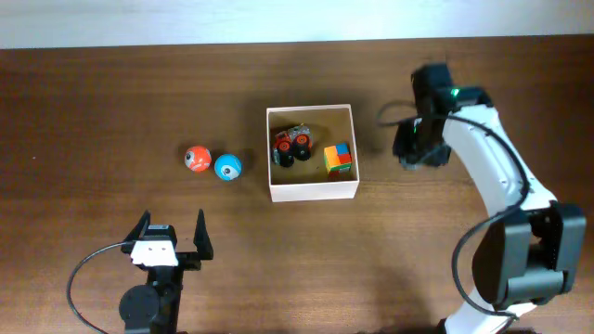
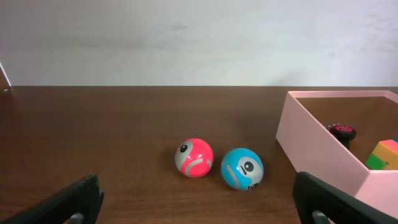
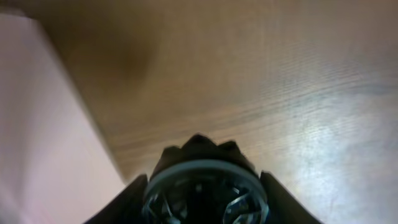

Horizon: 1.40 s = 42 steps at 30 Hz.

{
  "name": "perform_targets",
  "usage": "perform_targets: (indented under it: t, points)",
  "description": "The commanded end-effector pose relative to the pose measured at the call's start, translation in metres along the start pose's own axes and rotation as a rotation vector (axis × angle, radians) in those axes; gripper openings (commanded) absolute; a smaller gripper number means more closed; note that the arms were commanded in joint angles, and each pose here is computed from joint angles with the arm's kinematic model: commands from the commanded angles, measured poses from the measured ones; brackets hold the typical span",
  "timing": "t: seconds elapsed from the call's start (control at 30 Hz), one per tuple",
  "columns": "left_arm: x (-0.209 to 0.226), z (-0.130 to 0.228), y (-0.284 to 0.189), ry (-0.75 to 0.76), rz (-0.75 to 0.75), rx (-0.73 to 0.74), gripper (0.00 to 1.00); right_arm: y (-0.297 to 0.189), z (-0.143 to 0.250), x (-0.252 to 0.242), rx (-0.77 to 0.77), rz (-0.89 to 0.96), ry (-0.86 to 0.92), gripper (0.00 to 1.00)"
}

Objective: Pack container
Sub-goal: 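Carry the puck left into the box and release it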

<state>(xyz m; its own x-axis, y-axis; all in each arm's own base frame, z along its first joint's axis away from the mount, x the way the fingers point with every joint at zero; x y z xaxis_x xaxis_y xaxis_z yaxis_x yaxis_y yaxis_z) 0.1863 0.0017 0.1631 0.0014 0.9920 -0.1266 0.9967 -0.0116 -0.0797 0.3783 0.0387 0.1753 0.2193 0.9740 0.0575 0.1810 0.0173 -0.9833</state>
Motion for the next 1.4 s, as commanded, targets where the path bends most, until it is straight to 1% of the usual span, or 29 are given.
perform_targets:
  t: [0.0, 0.1, 0.2, 0.27, 0.33, 0.5, 0.7, 0.77, 0.87, 1.1, 1.23, 1.37]
  points:
    - [0.002, 0.002, 0.000, 0.012, -0.011, 0.003, 0.99, -0.034, -0.015, 0.033, -0.098, -0.052, -0.075, 0.44]
    - [0.002, 0.002, 0.000, 0.012, -0.011, 0.003, 0.99, -0.050, -0.016, 0.069, -0.162, -0.113, -0.150, 0.45]
    - [0.002, 0.002, 0.000, 0.012, -0.011, 0.003, 0.99, -0.055, -0.011, 0.106, -0.221, -0.165, -0.229, 0.46]
    - [0.002, 0.002, 0.000, 0.012, -0.011, 0.003, 0.99, -0.053, -0.006, 0.125, -0.235, -0.186, -0.267, 0.46]
    - [0.002, 0.002, 0.000, 0.012, -0.011, 0.003, 0.99, -0.047, 0.001, 0.140, -0.227, -0.192, -0.300, 0.50]
    - [0.002, 0.002, 0.000, 0.012, -0.011, 0.003, 0.99, -0.020, 0.014, 0.160, -0.164, -0.178, -0.343, 0.51]
    - [0.002, 0.002, 0.000, 0.012, -0.011, 0.003, 0.99, 0.003, 0.018, 0.165, -0.111, -0.160, -0.354, 0.52]
    - [0.002, 0.002, 0.000, 0.012, -0.011, 0.003, 0.99, 0.003, 0.018, 0.165, -0.112, -0.159, -0.357, 0.58]
    - [0.002, 0.002, 0.000, 0.012, -0.011, 0.002, 0.99, 0.003, 0.018, 0.165, -0.111, -0.158, -0.362, 0.64]
    - [0.002, 0.002, 0.000, 0.012, -0.011, 0.003, 0.99, 0.003, 0.018, 0.163, -0.109, -0.150, -0.362, 0.67]
    - [0.002, 0.002, 0.000, 0.012, -0.011, 0.003, 0.99, -0.005, 0.018, 0.159, -0.101, -0.133, -0.357, 0.71]
    - [0.002, 0.002, 0.000, 0.012, -0.011, 0.003, 0.99, -0.028, 0.014, 0.150, -0.115, -0.059, -0.354, 0.76]
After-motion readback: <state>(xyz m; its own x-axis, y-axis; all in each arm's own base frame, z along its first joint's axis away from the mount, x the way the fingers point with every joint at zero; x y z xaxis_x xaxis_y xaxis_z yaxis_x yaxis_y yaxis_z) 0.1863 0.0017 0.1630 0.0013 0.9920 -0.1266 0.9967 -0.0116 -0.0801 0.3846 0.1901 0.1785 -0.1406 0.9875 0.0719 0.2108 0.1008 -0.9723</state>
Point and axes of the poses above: each gripper's point midway between its finger pads, its own y axis out along the fingers, its own x axis along the line the jaws close on, z = x × y, the point moved 6 cm from there along -y, back along the fingers, and after that the axes turned 6 degrees about -y, right-handed, at the moved point
